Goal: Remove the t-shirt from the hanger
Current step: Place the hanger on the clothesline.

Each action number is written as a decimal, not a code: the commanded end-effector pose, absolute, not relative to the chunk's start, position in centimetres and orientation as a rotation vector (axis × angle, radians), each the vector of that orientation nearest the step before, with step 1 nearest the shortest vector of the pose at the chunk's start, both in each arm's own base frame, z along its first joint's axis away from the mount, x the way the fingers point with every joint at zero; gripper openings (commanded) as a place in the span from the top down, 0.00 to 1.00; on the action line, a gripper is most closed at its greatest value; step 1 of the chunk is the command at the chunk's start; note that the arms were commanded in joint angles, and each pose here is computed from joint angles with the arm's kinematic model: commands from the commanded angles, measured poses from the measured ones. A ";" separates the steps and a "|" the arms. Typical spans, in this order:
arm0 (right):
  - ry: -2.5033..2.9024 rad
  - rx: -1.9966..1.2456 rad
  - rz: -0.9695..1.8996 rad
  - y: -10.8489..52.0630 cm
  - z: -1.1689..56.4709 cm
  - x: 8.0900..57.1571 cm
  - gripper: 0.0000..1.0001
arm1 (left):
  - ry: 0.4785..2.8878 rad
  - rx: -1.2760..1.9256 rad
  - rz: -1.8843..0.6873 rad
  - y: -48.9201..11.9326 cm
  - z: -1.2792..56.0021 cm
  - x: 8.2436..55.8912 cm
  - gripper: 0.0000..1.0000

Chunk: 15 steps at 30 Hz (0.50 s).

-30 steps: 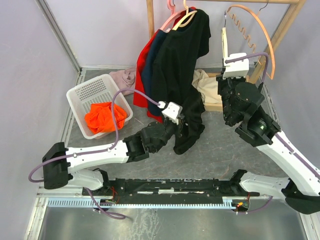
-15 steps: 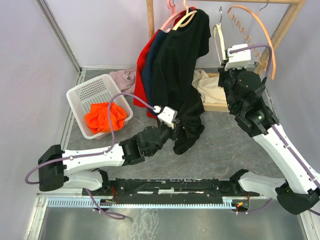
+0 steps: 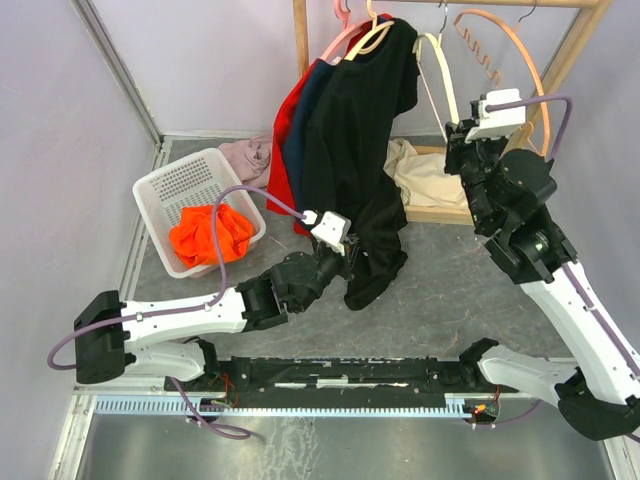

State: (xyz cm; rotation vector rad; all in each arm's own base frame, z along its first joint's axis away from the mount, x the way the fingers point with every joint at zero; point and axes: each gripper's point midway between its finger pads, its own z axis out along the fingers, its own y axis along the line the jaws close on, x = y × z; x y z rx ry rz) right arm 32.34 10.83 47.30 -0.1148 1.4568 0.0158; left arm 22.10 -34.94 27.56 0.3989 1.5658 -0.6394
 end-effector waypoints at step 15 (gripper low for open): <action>1.302 0.015 -0.023 8.5 54.1 31.9 0.99 | 1.512 0.300 -0.711 -35.3 30.1 22.2 0.97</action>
